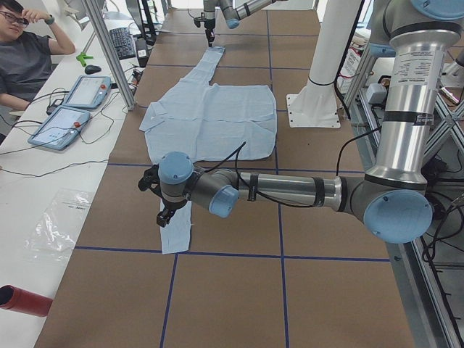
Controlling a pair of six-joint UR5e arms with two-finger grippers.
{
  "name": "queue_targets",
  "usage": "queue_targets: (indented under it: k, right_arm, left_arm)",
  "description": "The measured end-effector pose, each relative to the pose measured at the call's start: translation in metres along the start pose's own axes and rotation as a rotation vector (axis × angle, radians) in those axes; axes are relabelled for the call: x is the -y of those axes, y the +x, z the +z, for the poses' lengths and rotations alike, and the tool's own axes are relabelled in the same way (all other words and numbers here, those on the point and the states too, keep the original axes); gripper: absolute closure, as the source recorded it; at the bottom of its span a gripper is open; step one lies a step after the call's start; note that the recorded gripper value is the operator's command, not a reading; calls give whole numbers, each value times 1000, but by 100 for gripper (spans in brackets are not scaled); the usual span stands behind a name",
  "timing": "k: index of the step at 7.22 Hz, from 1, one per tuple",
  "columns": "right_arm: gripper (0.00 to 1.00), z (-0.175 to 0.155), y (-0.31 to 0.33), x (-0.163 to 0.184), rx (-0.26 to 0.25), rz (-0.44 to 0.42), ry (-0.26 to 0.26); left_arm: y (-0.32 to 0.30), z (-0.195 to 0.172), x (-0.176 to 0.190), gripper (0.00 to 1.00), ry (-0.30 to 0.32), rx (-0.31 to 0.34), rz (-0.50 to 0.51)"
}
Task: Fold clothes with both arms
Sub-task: 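Lower the right gripper onto the nearest sleeve cuff and grasp it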
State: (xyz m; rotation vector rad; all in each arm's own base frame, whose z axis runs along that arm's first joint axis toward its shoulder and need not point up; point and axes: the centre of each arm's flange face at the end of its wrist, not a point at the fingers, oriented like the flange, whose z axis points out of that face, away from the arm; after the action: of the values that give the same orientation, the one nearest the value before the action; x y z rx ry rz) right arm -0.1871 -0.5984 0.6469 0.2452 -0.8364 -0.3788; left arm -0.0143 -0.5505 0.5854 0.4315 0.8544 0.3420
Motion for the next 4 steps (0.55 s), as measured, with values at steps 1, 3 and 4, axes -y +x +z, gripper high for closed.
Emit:
queue_targets:
  k: [1,3,4]
  right_arm:
    - [100,-1,-1,1,0,-1,3]
    - [100,-5,-1,1,5,-1,10]
    - [100,-13,-4,3,21,14,20]
  left_arm:
    - [0,0,0,0,0,0,0]
    - [0,0,0,0,0,0,-1]
    - [-1,0,0,0,0,0,-1]
